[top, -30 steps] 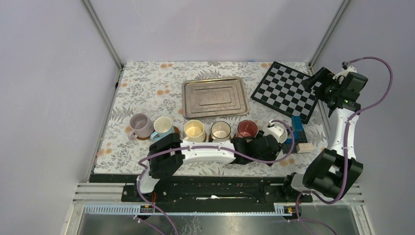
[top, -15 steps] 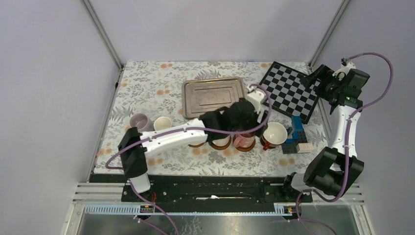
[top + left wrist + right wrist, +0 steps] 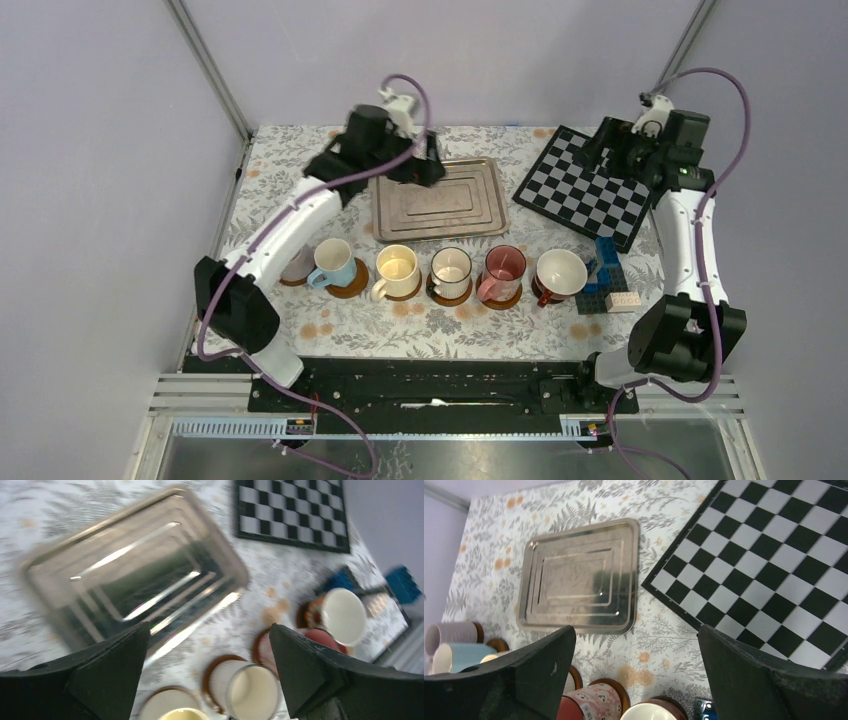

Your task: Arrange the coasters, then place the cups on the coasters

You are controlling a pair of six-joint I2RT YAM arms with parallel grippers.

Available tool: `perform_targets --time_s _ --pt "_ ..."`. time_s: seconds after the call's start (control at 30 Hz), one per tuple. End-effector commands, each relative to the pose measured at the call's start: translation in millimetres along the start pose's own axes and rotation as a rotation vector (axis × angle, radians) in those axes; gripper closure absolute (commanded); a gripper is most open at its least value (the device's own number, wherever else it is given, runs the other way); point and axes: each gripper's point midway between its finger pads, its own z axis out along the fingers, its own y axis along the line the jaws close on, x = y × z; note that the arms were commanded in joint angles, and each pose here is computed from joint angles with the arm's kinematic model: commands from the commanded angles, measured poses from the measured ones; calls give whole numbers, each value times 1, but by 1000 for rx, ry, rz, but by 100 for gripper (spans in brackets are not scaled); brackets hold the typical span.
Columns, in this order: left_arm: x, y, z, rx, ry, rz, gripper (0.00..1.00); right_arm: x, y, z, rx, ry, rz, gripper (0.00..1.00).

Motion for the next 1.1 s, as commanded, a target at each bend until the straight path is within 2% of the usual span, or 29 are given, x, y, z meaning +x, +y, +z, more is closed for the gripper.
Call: perform_targets --time_s 0.0,0.13,0.23,0.33,0.43,0.73,1.07 --pt "-47 62 -52 -7 -46 -30 1 4 26 3 -30 63 -121 0" --pt "-45 145 -81 -50 -24 -108 1 14 42 8 -78 133 -185 0" --pt "-30 207 -103 -116 27 -224 1 20 46 10 -97 176 -208 0" --pt "-11 251 -120 -209 84 -277 1 27 42 13 -96 210 -218 0" --pt "7 284 -135 -312 105 -253 1 34 38 16 -92 240 -222 1" --pt "44 301 -147 -358 147 -238 1 41 26 22 -54 271 -217 0" --pt "31 300 -152 -365 120 -183 1 36 14 24 -14 273 -231 0"
